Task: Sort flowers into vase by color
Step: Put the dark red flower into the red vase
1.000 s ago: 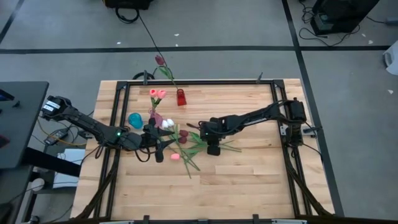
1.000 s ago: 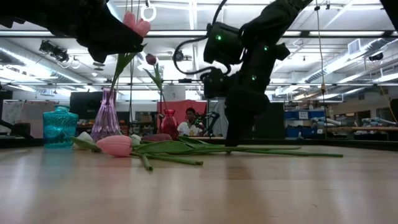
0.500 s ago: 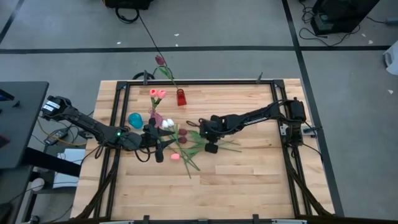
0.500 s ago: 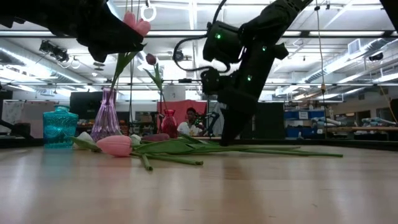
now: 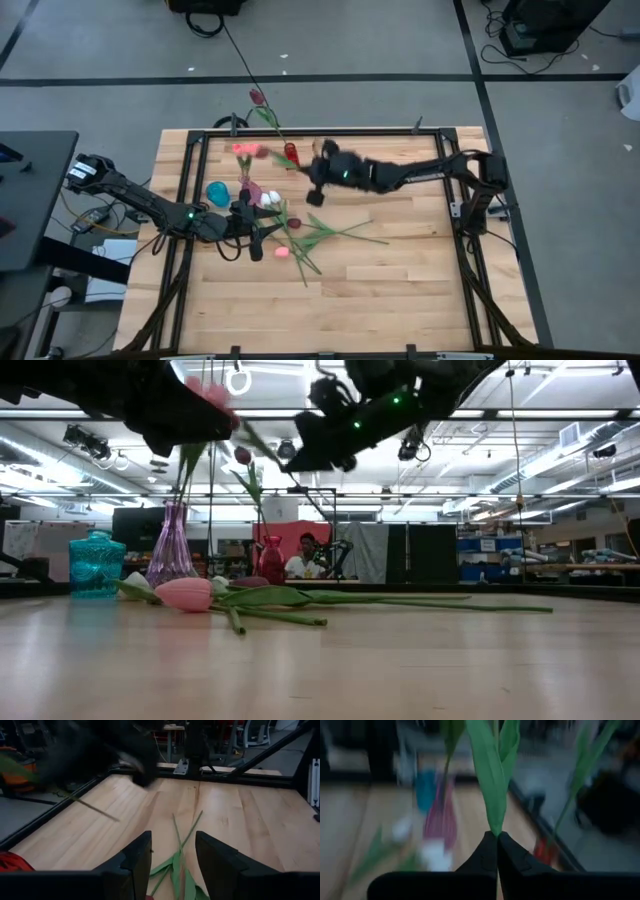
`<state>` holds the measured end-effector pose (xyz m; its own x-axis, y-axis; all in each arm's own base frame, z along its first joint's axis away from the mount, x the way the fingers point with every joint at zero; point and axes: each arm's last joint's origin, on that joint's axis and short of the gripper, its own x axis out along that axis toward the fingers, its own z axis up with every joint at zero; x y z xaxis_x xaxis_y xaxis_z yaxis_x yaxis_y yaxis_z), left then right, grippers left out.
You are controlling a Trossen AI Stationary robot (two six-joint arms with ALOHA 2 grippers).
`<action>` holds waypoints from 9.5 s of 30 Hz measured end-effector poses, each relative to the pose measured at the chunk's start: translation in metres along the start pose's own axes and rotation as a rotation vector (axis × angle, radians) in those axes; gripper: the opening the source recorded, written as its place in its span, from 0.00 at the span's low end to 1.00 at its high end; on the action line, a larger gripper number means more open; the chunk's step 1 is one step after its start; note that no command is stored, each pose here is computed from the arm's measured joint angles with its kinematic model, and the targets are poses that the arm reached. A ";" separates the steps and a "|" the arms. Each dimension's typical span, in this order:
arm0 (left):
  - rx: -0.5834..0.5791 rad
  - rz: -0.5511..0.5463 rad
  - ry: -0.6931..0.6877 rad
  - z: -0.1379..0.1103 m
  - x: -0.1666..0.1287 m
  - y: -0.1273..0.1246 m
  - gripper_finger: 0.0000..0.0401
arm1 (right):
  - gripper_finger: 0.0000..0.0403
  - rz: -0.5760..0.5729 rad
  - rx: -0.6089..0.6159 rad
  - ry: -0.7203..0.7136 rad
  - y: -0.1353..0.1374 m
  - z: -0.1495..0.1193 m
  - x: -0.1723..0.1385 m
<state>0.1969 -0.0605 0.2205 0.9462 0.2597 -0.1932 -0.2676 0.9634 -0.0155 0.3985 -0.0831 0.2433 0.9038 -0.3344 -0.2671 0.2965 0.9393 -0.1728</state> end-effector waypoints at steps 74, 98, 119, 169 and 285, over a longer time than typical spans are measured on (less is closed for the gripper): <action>0.030 0.160 -0.049 0.004 0.000 0.004 0.40 | 0.45 0.095 0.124 -0.047 -0.099 -0.038 0.072; 0.028 0.162 -0.030 0.001 0.000 0.005 0.40 | 0.51 0.091 0.024 0.478 -0.117 -0.008 -0.029; -0.014 0.153 -0.053 0.004 0.000 0.004 0.40 | 0.48 0.279 0.039 0.631 0.045 -0.085 -0.043; 0.021 0.004 -0.103 0.010 -0.017 -0.013 0.40 | 0.07 0.158 0.024 -0.451 0.022 0.015 -0.073; 0.079 0.144 -0.072 0.006 -0.016 -0.008 0.40 | 0.55 0.965 0.254 -0.430 -0.243 -0.018 0.087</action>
<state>0.1845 -0.0722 0.2293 0.9105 0.3966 -0.1173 -0.3887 0.9174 0.0852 0.3998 -0.3420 0.2449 0.8078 0.5619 0.1778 -0.5864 0.7967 0.1465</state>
